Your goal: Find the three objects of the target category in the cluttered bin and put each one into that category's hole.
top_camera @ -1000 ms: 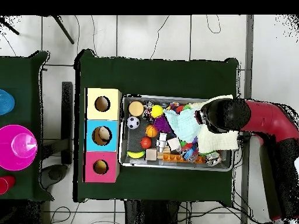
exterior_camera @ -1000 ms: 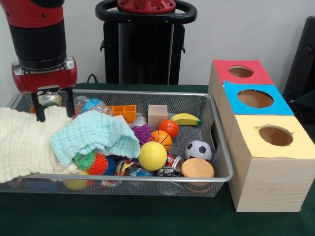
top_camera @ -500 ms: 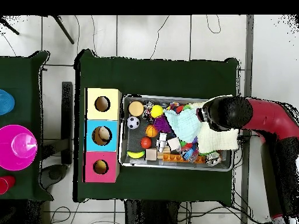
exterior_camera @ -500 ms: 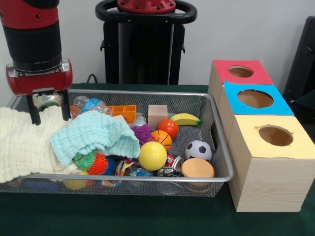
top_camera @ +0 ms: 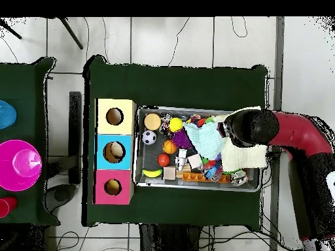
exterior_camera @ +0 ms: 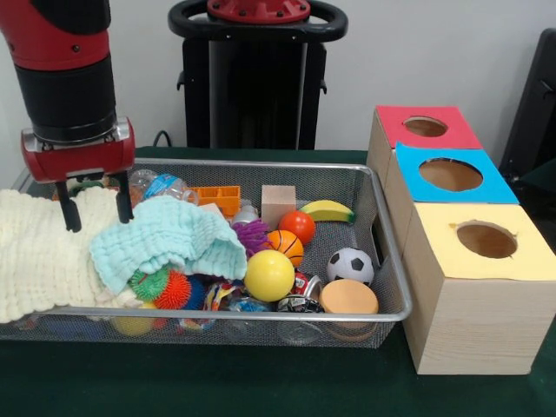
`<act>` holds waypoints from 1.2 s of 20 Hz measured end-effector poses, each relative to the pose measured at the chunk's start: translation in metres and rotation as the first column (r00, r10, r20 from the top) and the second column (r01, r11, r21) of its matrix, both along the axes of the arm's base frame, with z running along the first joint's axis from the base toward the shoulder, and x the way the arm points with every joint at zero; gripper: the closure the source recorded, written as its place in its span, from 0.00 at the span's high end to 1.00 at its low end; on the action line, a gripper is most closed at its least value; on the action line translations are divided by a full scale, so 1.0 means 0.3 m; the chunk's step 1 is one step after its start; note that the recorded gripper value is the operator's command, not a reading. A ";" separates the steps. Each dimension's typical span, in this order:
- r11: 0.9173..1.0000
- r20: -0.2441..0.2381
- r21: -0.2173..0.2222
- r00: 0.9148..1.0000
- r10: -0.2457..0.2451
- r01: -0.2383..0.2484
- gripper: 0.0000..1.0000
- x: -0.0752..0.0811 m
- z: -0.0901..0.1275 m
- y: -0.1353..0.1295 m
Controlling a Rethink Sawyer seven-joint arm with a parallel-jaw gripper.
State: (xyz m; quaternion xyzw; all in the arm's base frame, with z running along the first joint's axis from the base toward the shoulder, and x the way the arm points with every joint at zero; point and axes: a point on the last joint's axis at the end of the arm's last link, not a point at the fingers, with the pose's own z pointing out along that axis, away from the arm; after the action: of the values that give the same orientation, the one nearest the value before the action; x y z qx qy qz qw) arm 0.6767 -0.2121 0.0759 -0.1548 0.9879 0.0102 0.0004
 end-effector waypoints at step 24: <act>1.000 0.032 0.030 0.999 0.003 -0.004 1.00 -0.010 -0.165 0.024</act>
State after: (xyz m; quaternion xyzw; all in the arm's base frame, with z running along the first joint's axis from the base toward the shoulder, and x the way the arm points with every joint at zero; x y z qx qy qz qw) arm 0.6736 -0.2050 0.0264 -0.1567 0.9872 0.0226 0.0187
